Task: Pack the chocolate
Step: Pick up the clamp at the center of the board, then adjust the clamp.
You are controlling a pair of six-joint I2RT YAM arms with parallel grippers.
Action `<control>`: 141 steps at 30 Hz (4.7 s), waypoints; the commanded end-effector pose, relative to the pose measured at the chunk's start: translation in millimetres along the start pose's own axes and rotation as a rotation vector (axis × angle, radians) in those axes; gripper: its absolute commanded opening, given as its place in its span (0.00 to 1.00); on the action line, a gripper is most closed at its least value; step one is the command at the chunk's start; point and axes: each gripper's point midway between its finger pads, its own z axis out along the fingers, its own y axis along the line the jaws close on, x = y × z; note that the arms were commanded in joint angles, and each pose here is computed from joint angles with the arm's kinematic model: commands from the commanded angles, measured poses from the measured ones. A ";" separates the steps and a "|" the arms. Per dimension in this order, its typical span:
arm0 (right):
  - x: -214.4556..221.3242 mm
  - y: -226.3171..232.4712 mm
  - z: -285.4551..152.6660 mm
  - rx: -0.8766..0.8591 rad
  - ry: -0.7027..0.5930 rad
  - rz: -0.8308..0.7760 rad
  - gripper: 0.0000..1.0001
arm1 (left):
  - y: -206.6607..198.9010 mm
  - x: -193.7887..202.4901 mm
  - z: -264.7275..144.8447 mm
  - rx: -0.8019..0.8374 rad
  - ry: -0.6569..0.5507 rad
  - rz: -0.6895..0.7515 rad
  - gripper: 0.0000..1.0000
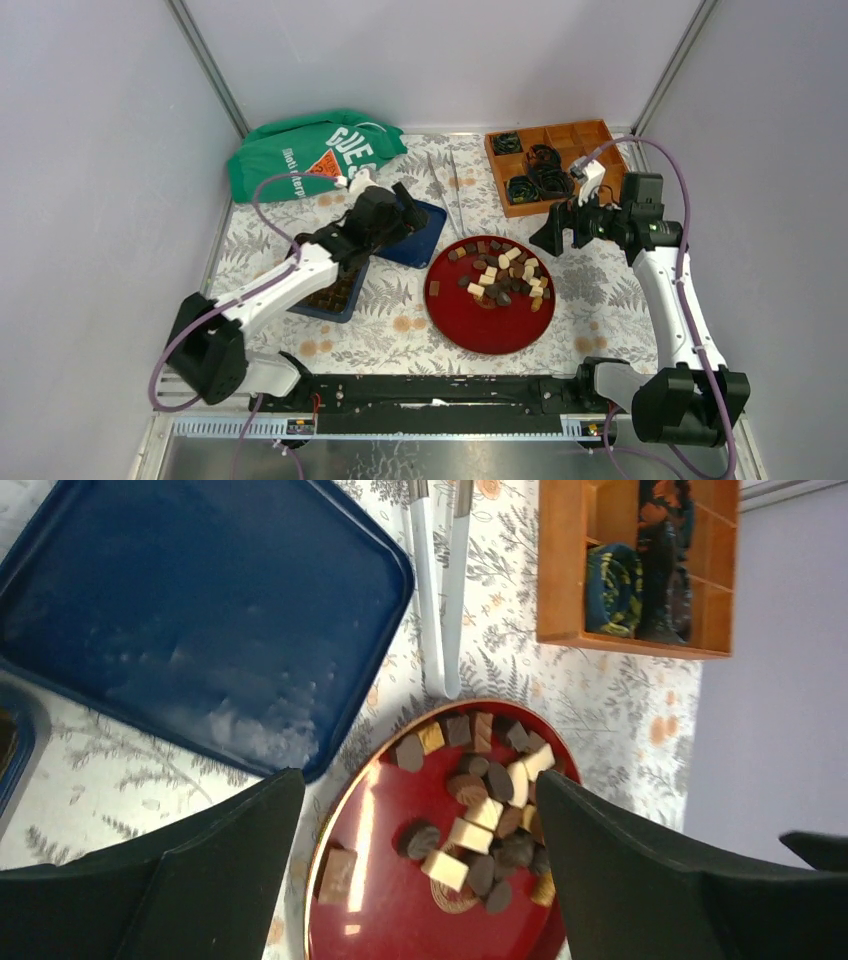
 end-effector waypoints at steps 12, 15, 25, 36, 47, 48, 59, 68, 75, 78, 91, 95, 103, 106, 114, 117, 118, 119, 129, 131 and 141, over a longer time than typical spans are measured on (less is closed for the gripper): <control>20.8 -42.4 18.3 0.137 -0.061 0.000 1.00 | 15.3 -36.6 161.3 -0.344 -0.017 0.188 0.59; 23.4 -39.2 19.4 0.117 -0.057 0.002 1.00 | 9.7 -48.6 184.9 -0.347 -0.040 0.198 0.58; 19.3 -31.0 16.7 0.088 -0.072 -0.014 1.00 | 6.5 -43.0 240.5 -0.318 0.000 0.246 0.57; 22.4 -32.3 18.1 0.085 -0.057 -0.010 1.00 | 32.3 -23.2 268.9 -0.349 0.065 0.234 0.35; 24.8 -27.7 18.0 0.055 -0.056 -0.019 1.00 | 2.8 -38.6 269.5 -0.243 0.041 0.241 0.00; 24.5 -24.8 17.7 0.041 -0.059 -0.023 1.00 | -8.2 -47.4 264.3 -0.216 0.020 0.243 0.00; 13.2 45.2 -0.1 -0.286 -0.168 -0.179 1.00 | -130.8 -102.8 151.1 0.268 -0.102 0.245 0.00; -53.5 102.6 -40.5 -0.541 -0.253 -0.070 1.00 | -160.4 -61.6 -38.0 0.904 -0.174 0.013 0.00; -85.3 145.0 -38.4 -0.628 -0.244 0.085 0.95 | -169.3 -27.0 -102.3 1.042 -0.191 -0.238 0.00; -92.0 145.3 -35.9 -0.654 -0.250 0.162 0.86 | -179.8 -13.0 -110.2 1.050 -0.188 -0.271 0.00; -80.5 167.5 -24.2 -0.741 -0.191 0.197 0.65 | -205.3 23.7 -96.8 1.049 -0.106 -0.269 0.00; -75.7 170.6 -16.7 -0.757 -0.170 0.200 0.64 | -209.9 28.3 -93.9 1.042 -0.095 -0.265 0.00; -74.7 179.1 -12.7 -0.799 -0.138 0.212 0.33 | -211.0 30.7 -83.9 1.016 -0.092 -0.272 0.00; -80.7 185.4 -21.5 -0.828 -0.140 0.205 0.09 | -201.2 26.8 -62.7 0.956 -0.066 -0.338 0.00; -95.0 213.1 -64.1 -0.921 -0.159 0.023 0.00 | -123.8 35.7 41.1 0.517 0.046 -0.576 0.00; -96.6 217.7 -71.6 -0.931 -0.167 0.002 0.00 | -120.0 36.4 53.9 0.504 0.058 -0.582 0.00; -95.7 217.1 -70.6 -0.928 -0.168 0.005 0.00 | -123.4 35.6 54.5 0.514 0.060 -0.577 0.00; -94.2 215.7 -68.1 -0.922 -0.170 0.013 0.00 | -126.0 33.9 55.2 0.522 0.058 -0.572 0.00; -77.2 180.7 -42.1 -0.702 -0.169 -0.032 0.56 | -172.1 -6.7 -11.0 0.873 -0.073 -0.449 0.00; -77.1 176.1 -47.0 -0.695 -0.184 -0.048 0.71 | -171.9 -11.8 -29.2 0.944 -0.107 -0.438 0.00; -49.0 152.9 -39.6 -0.628 -0.205 -0.053 0.92 | -175.7 -28.6 -90.3 1.139 -0.210 -0.383 0.00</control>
